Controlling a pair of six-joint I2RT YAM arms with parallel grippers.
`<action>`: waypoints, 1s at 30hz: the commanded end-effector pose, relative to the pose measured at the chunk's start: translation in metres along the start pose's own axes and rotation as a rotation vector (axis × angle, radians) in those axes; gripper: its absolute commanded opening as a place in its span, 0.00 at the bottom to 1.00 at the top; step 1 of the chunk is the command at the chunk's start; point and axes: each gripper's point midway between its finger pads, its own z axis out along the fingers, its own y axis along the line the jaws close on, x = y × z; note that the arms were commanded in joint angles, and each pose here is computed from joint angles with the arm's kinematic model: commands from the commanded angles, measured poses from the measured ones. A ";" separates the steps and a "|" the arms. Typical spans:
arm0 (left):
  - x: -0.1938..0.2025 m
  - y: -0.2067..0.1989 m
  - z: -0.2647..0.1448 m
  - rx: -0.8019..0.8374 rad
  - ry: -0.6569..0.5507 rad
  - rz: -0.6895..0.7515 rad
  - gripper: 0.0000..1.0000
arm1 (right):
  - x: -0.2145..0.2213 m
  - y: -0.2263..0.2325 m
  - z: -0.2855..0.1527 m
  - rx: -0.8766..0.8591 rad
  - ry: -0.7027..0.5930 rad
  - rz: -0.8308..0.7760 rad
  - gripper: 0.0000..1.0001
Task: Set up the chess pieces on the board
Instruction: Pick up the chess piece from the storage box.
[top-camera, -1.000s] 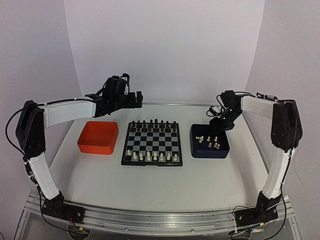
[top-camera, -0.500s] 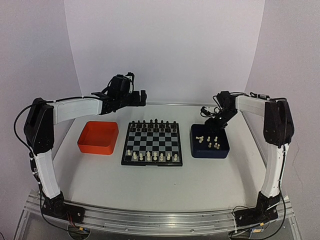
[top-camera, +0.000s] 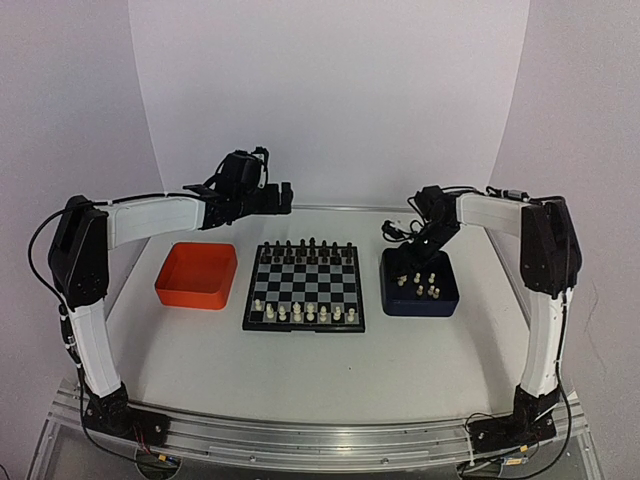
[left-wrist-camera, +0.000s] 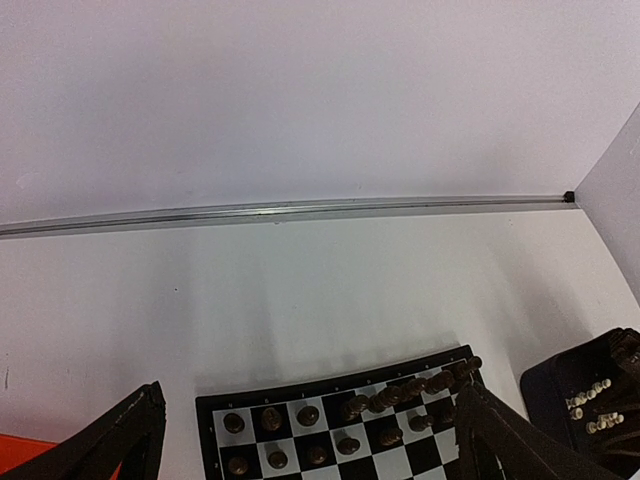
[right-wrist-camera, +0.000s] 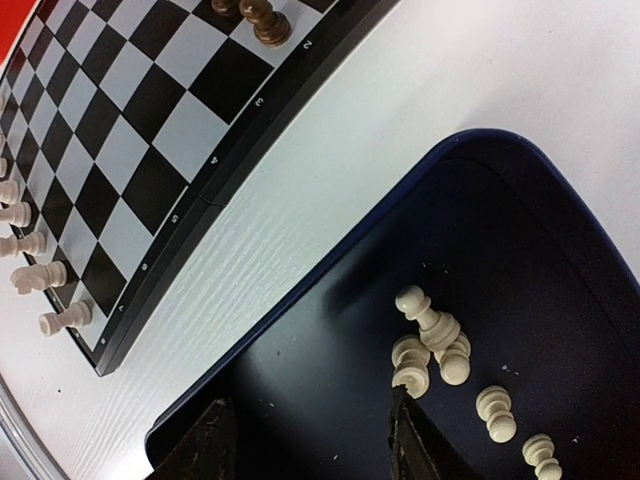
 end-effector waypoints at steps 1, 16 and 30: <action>-0.018 -0.001 -0.004 0.005 -0.033 -0.025 1.00 | 0.003 -0.012 0.005 0.045 0.034 0.025 0.47; -0.012 -0.002 0.000 0.013 -0.017 -0.023 1.00 | 0.001 -0.024 0.020 0.085 0.062 0.042 0.43; -0.014 -0.005 0.000 0.024 -0.014 -0.025 1.00 | 0.007 -0.025 0.028 0.109 0.093 0.028 0.30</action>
